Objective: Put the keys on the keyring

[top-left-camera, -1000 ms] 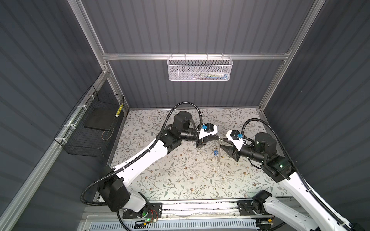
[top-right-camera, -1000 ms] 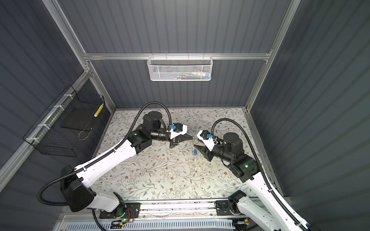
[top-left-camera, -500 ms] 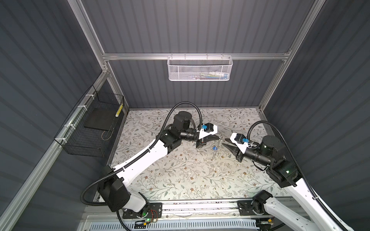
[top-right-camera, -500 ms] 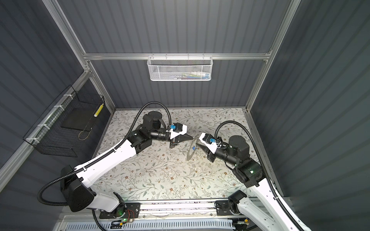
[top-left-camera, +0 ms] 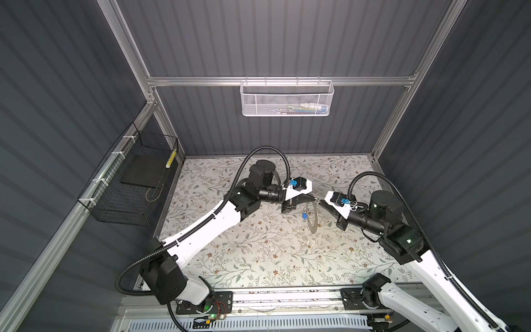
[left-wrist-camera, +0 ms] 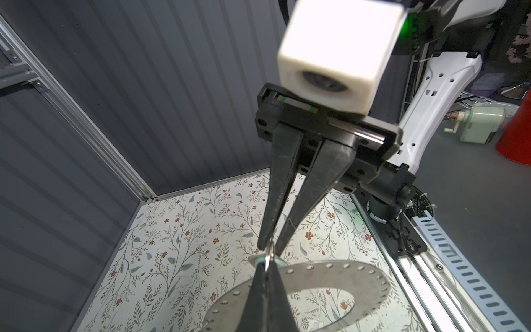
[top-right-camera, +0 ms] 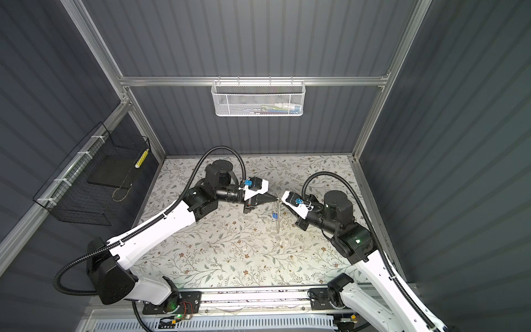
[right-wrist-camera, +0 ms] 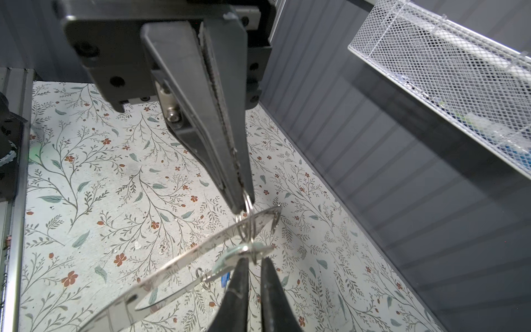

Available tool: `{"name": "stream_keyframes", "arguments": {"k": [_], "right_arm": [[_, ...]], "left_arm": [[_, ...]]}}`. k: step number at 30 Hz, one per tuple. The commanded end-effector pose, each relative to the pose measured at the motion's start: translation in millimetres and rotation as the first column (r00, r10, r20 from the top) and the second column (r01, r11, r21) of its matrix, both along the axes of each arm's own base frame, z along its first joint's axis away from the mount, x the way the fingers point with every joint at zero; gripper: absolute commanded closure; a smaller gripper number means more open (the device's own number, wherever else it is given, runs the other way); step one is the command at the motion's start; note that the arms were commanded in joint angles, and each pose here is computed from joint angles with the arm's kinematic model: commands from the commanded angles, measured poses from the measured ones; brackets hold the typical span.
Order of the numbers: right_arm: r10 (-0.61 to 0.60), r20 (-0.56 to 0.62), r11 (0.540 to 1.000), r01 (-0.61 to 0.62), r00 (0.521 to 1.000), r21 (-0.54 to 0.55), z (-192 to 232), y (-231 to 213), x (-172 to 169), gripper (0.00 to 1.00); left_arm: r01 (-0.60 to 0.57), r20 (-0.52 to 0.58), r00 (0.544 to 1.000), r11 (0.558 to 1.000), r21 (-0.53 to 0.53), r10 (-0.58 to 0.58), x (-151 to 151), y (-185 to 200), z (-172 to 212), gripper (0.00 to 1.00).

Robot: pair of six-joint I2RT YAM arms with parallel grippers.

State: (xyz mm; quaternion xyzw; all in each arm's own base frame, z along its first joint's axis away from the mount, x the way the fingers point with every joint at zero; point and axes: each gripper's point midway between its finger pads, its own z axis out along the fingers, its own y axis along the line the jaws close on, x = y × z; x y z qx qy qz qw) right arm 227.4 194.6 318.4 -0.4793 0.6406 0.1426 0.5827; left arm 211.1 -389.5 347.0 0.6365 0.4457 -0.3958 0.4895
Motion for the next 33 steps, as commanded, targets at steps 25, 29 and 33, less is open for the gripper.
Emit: {"name": "stream_keyframes", "arguments": {"k": [25, 29, 33], "right_arm": [[0.040, 0.050, 0.999, -0.041, 0.998, 0.019, 20, 3, -7, 0.86], [0.048, 0.043, 0.999, -0.049, 0.998, 0.020, 19, 4, -8, 0.88], [0.072, 0.014, 0.997, -0.073, 0.997, 0.016, 15, 8, -10, 0.89]], "left_arm": [[0.043, 0.027, 0.999, 0.999, 0.001, -0.043, -6, 3, 4, 1.00], [0.044, 0.028, 0.999, 0.999, 0.004, -0.045, -6, 3, 3, 1.00], [0.047, 0.029, 0.998, 0.999, 0.006, -0.048, -7, 3, 2, 1.00]]}}
